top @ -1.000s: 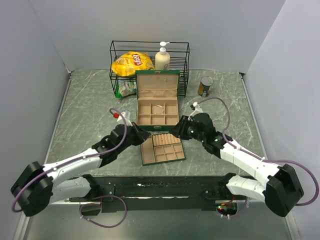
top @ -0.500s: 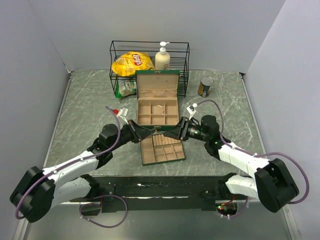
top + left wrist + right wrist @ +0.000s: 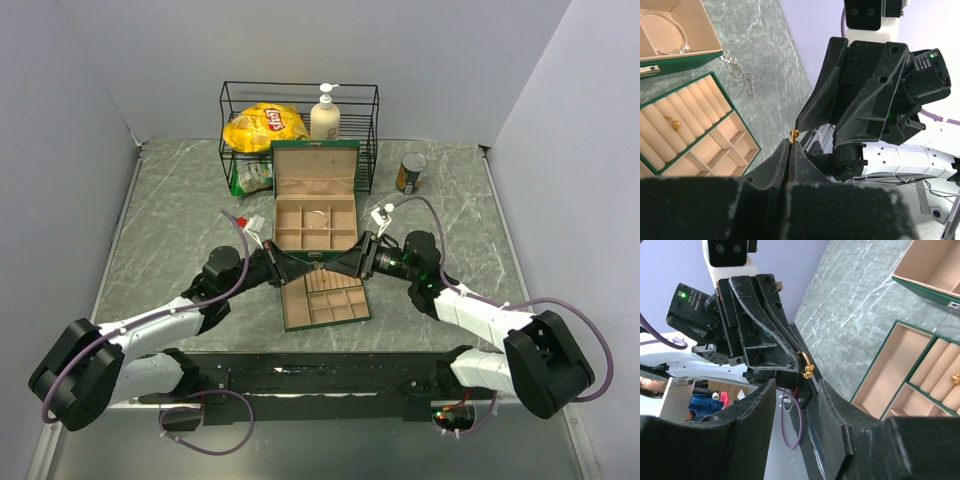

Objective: Organize the mixed jewelry

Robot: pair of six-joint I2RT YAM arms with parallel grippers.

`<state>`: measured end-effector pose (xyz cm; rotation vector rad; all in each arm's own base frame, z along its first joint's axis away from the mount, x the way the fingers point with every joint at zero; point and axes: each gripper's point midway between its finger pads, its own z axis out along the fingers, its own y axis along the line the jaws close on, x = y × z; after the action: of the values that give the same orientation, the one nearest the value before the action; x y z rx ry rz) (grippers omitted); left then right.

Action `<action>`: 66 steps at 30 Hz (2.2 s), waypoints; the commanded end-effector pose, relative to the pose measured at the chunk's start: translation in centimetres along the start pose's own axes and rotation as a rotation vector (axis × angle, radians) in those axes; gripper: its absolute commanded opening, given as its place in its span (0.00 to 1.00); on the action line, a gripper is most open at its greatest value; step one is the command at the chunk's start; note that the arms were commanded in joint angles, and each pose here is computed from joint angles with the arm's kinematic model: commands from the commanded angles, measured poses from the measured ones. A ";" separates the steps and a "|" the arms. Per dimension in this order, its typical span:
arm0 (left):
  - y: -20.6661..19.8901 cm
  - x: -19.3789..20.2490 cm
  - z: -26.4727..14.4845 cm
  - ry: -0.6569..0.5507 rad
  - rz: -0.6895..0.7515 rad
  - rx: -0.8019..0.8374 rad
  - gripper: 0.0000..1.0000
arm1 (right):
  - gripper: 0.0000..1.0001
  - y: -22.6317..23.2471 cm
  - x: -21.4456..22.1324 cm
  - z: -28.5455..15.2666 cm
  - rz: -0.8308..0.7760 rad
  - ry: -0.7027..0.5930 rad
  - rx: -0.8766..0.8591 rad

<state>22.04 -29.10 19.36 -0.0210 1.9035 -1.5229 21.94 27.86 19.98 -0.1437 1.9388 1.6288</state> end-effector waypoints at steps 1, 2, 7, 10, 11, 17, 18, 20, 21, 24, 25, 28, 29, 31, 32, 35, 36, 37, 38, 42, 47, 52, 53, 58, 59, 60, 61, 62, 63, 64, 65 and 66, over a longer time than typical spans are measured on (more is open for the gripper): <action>-2.8 -1.6 0.5 -0.028 0.026 0.095 0.01 | 0.47 1.5 -0.8 0.5 -0.042 -0.014 -0.063; -2.8 -1.6 0.5 -0.029 0.025 0.093 0.01 | 0.47 1.4 -0.8 0.5 -0.040 -0.015 -0.062; -2.6 -1.5 0.5 -0.030 0.021 0.090 0.01 | 0.46 1.5 -0.8 1.0 -0.038 -0.006 -0.072; -2.6 -1.5 0.6 -0.031 0.019 0.091 0.01 | 0.44 1.5 -0.8 1.3 -0.035 0.002 -0.073; -2.6 -1.6 0.6 -0.032 0.019 0.091 0.01 | 0.44 1.5 -0.7 1.4 -0.036 0.004 -0.076; -2.4 -1.5 0.7 -0.027 0.017 0.085 0.01 | 0.41 1.5 -0.6 1.8 -0.039 0.017 -0.082; -2.5 -1.5 0.7 -0.026 0.016 0.086 0.01 | 0.41 1.7 -0.6 1.8 -0.042 0.017 -0.086; -2.3 -1.4 0.7 -0.026 0.014 0.081 0.01 | 0.41 1.8 -0.8 1.9 -0.045 0.015 -0.089; -2.3 -1.4 0.7 -0.025 0.013 0.082 0.01 | 0.40 1.8 -0.8 1.9 -0.046 0.015 -0.090; -2.4 -1.5 0.7 -0.027 0.014 0.084 0.01 | 0.39 1.8 -0.8 2.0 -0.048 0.017 -0.090; -2.5 -1.5 0.8 -0.026 0.014 0.086 0.01 | 0.38 1.8 -0.9 2.0 -0.049 0.015 -0.090; -2.4 -1.5 0.9 -0.025 0.013 0.084 0.01 | 0.36 1.8 -0.9 2.2 -0.047 0.017 -0.093; -2.4 -1.5 0.9 -0.025 0.013 0.084 0.01 | 0.36 1.7 -0.8 2.2 -0.041 0.019 -0.090; -2.5 -1.6 0.9 -0.025 0.012 0.085 0.01 | 0.35 1.6 -0.9 2.3 -0.040 0.019 -0.092; -2.4 -1.6 0.9 -0.025 0.011 0.082 0.01 | 0.34 1.6 -0.8 2.3 -0.037 0.021 -0.092; -2.3 -1.5 1.0 -0.022 0.010 0.080 0.01 | 0.33 1.6 -0.7 2.4 -0.037 0.024 -0.094; -2.3 -1.5 1.0 -0.022 0.008 0.080 0.01 | 0.33 1.6 -0.7 2.4 -0.036 0.026 -0.094; -2.3 -1.5 1.0 -0.022 0.008 0.083 0.01 | 0.32 1.6 -0.7 2.4 -0.037 0.024 -0.094; -2.3 -1.4 1.0 -0.020 0.008 0.083 0.01 | 0.32 1.7 -0.8 2.4 -0.040 0.022 -0.097; -2.0 -1.3 1.0 -0.018 0.002 0.076 0.01 | 0.32 1.9 -1.0 2.4 -0.049 0.015 -0.105; -2.0 -1.3 1.0 -0.020 -0.001 0.076 0.01 | 0.29 2.0 -1.0 2.5 -0.050 0.014 -0.106; -2.0 -1.3 1.1 -0.021 0.000 0.076 0.01 | 0.26 2.1 -1.1 2.5 -0.053 0.009 -0.108; -1.9 -1.3 1.1 -0.018 -0.002 0.076 0.01 | 0.25 2.2 -1.1 2.5 -0.055 0.009 -0.110; -1.7 -1.1 1.2 -0.013 -0.009 0.075 0.01 | 0.23 2.4 -1.3 2.4 -0.062 -0.007 -0.116; -1.6 -1.0 1.2 -0.011 -0.011 0.073 0.01 | 0.23 2.4 -1.3 2.4 -0.065 -0.008 -0.118; -1.5 -1.0 1.2 -0.010 -0.013 0.072 0.01 | 0.22 2.5 -1.4 2.4 -0.069 -0.013 -0.119; -1.5 -0.9 1.2 -0.008 -0.014 0.072 0.01 | 0.22 2.5 -1.4 2.4 -0.069 -0.016 -0.118; -1.4 -0.9 1.2 -0.008 -0.017 0.069 0.01 | 0.21 2.6 -1.5 2.3 -0.075 -0.018 -0.121; -1.4 -0.9 1.3 -0.007 -0.020 0.069 0.01 | 0.20 2.7 -1.5 2.3 -0.077 -0.020 -0.121; -1.4 -0.9 1.2 -0.006 -0.018 0.069 0.01 | 0.19 2.7 -1.6 2.3 -0.079 -0.022 -0.122; -1.4 -0.8 1.3 -0.005 -0.019 0.071 0.01 | 0.18 2.7 -1.7 2.3 -0.081 -0.024 -0.122; -1.3 -0.8 1.3 -0.003 -0.018 0.071 0.01 | 0.17 2.7 -1.6 2.3 -0.079 -0.022 -0.119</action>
<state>22.87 -29.69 19.27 -0.0501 1.9025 -1.5562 22.89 29.58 18.90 -0.1431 1.9611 1.6599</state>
